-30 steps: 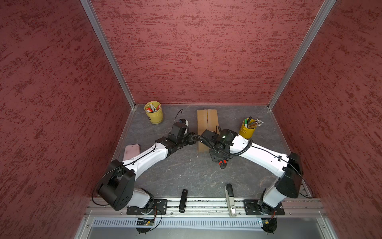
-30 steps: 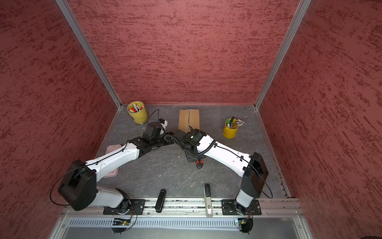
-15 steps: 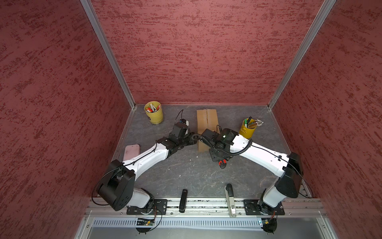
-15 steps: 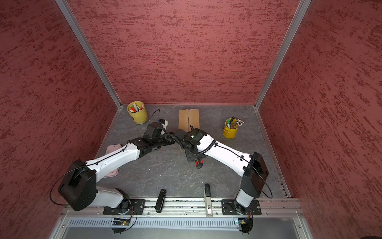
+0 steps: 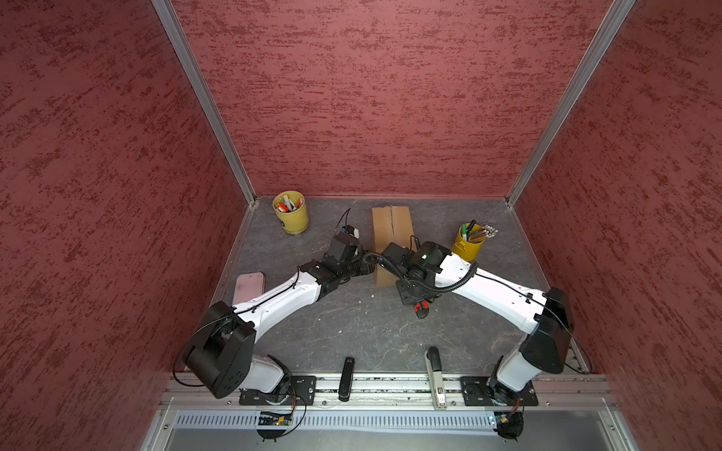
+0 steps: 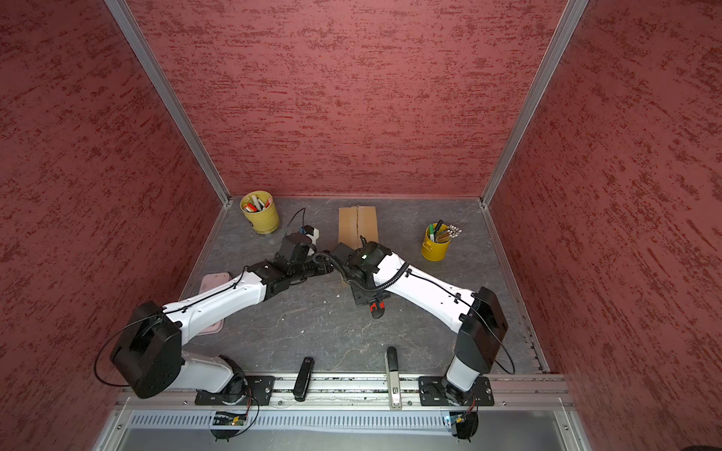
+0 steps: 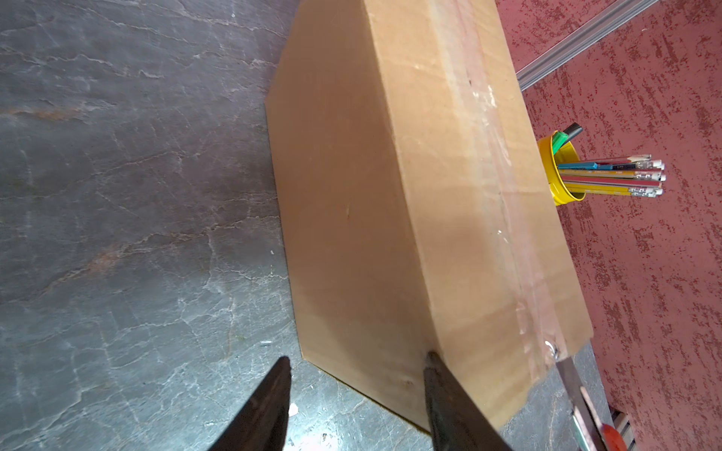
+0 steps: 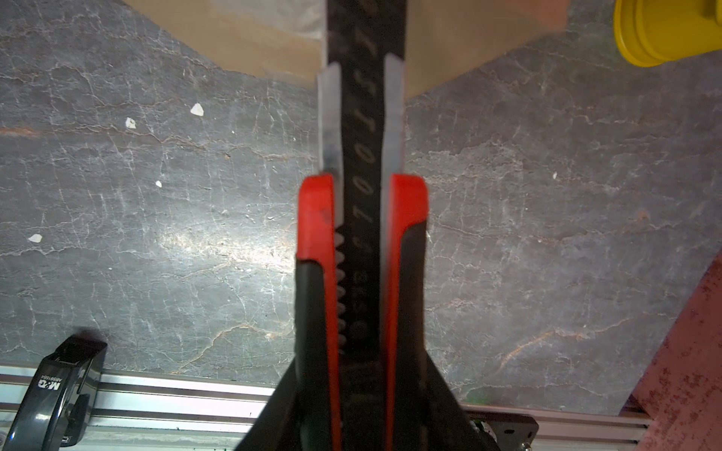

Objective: Unpack the express box

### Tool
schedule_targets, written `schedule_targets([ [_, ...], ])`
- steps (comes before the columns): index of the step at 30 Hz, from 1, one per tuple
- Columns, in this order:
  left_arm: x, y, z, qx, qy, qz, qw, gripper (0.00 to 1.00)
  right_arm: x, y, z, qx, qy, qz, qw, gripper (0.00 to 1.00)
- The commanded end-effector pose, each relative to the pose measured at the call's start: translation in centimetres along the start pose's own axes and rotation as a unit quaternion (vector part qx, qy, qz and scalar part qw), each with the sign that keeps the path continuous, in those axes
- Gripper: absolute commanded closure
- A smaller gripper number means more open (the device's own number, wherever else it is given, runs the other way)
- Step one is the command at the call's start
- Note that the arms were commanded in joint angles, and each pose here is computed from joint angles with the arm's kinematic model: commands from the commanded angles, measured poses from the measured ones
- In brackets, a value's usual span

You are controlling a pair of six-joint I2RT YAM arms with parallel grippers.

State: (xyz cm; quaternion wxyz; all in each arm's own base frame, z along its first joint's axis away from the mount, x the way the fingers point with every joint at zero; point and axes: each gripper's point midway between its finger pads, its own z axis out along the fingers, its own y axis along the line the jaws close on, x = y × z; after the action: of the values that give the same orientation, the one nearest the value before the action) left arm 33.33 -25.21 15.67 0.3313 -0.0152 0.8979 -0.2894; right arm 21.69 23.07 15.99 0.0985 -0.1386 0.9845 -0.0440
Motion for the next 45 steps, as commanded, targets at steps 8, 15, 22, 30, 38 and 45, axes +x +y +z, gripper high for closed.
schedule_targets([
  [8,3.0,-4.9,-0.2,0.083,0.04,0.022,0.995,0.45,-2.5,4.0,-1.0,-0.082,-0.052,-0.032,0.995,1.0],
  [15,3.6,-4.7,-0.2,0.08,0.042,0.019,0.996,0.45,-2.6,4.1,-1.5,-0.09,-0.059,-0.03,0.994,1.0],
  [22,3.5,-4.8,-0.4,0.079,0.036,0.02,0.996,0.45,-2.4,3.9,-1.8,-0.093,-0.06,-0.028,0.993,1.0],
  [30,2.0,-2.8,-0.5,0.057,0.024,0.015,0.998,0.44,-1.4,2.5,-2.2,-0.075,-0.057,-0.026,0.995,1.0],
  [38,1.4,-1.1,-0.1,0.038,0.025,0.01,0.999,0.43,-1.4,1.9,-2.6,-0.078,-0.076,-0.02,0.994,1.0],
  [45,1.7,-0.6,0.6,0.028,0.03,0.012,0.999,0.42,-1.5,1.4,-3.0,-0.085,-0.1,-0.005,0.991,1.0],
])
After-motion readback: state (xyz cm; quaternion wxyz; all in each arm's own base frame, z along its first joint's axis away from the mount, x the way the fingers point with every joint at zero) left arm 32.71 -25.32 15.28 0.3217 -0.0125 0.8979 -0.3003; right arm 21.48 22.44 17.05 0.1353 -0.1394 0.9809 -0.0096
